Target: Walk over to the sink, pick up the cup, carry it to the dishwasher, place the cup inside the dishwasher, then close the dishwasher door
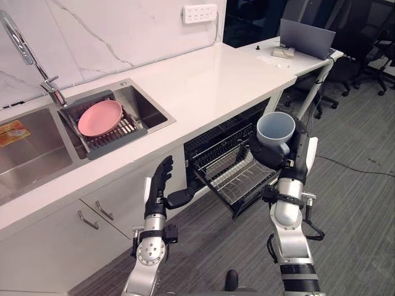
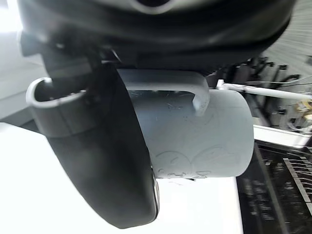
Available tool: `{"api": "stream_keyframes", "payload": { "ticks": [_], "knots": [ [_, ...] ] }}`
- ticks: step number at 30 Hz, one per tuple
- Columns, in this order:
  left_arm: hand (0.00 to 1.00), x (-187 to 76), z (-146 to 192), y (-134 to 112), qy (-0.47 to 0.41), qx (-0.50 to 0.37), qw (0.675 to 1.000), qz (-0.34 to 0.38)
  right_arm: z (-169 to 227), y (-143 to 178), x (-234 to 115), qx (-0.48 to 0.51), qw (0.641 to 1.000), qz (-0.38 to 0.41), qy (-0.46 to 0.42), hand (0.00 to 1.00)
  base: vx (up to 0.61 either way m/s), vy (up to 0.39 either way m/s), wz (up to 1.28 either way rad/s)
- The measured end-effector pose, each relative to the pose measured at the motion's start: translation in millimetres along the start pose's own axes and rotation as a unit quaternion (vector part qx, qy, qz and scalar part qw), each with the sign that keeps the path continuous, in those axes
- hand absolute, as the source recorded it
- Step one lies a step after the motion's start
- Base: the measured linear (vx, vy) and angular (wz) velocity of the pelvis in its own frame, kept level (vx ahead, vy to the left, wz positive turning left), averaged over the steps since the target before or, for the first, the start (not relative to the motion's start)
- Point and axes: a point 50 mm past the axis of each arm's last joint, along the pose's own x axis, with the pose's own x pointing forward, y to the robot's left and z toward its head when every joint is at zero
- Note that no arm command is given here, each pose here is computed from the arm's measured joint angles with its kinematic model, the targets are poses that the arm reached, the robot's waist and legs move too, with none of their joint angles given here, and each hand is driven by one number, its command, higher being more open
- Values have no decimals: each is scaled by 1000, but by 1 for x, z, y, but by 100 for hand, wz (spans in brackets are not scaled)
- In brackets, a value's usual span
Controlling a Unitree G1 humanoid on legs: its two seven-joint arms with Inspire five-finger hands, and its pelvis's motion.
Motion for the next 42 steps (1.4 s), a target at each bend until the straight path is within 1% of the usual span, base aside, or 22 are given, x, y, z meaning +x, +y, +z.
{"api": "stream_keyframes", "payload": {
  "ticks": [3, 5, 8, 9, 12, 15, 17, 18, 20, 23, 26, 27, 31, 33, 39, 42],
  "knots": [
    [90, -1, -1, -4, 3, -6, 1000, -16, -10, 11, -4, 2, 998, 55, 21, 30, -55, 8, 1],
    [90, -1, -8, -4, 20, -7, 999, -30, -36, 11, -9, -23, 992, 101, 71, 30, -32, 6, 7],
    [90, -4, -22, -2, 49, 0, 998, -43, -64, 2, -12, -63, 982, 122, 128, 30, -15, -3, 24],
    [90, -8, -33, 5, 73, 8, 997, -40, -80, -4, -11, -93, 974, 131, 161, 30, -4, -8, 29],
    [90, -11, -46, 13, 104, 9, 994, -33, -90, -11, -1, -115, 968, 126, 182, 30, -5, -11, 24],
    [90, -16, -57, 28, 133, 2, 991, -12, -87, -15, 24, -132, 969, 116, 173, 30, -27, 4, 20],
    [90, -14, -64, 40, 149, 0, 989, 12, -71, -14, 57, -143, 974, 108, 137, 30, -76, 27, 14],
    [90, -13, -65, 42, 151, 0, 988, 18, -66, -14, 66, -147, 975, 105, 128, 30, -121, 28, 16],
    [90, -9, -70, 51, 161, 0, 986, 39, -49, -20, 98, -152, 979, 86, 106, 30, -191, 49, 11],
    [90, -9, -77, 63, 177, 1, 981, 74, -36, -29, 124, -167, 980, 60, 96, 30, -190, 31, 10],
    [90, -14, -87, 76, 200, 6, 974, 104, -28, -34, 142, -176, 978, 41, 99, 30, -152, 8, 7],
    [90, -14, -88, 77, 204, 4, 973, 108, -27, -36, 144, -179, 978, 38, 102, 90, -109, -1, 2],
    [90, -9, -93, 78, 216, -2, 969, 121, -22, -45, 157, -165, 979, 5, 119, 90, -62, -8, -3],
    [90, -1, -89, 75, 209, -4, 970, 121, -17, -49, 165, -153, 980, -16, 126, 90, -12, -1, -2],
    [90, 12, -80, 68, 182, -14, 976, 117, -12, -49, 168, -140, 982, -32, 123, 90, 19, 13, -2],
    [90, 13, -80, 65, 181, -16, 977, 114, -3, -48, 165, -111, 988, -47, 96, 90, 50, 23, -6]
  ]
}}
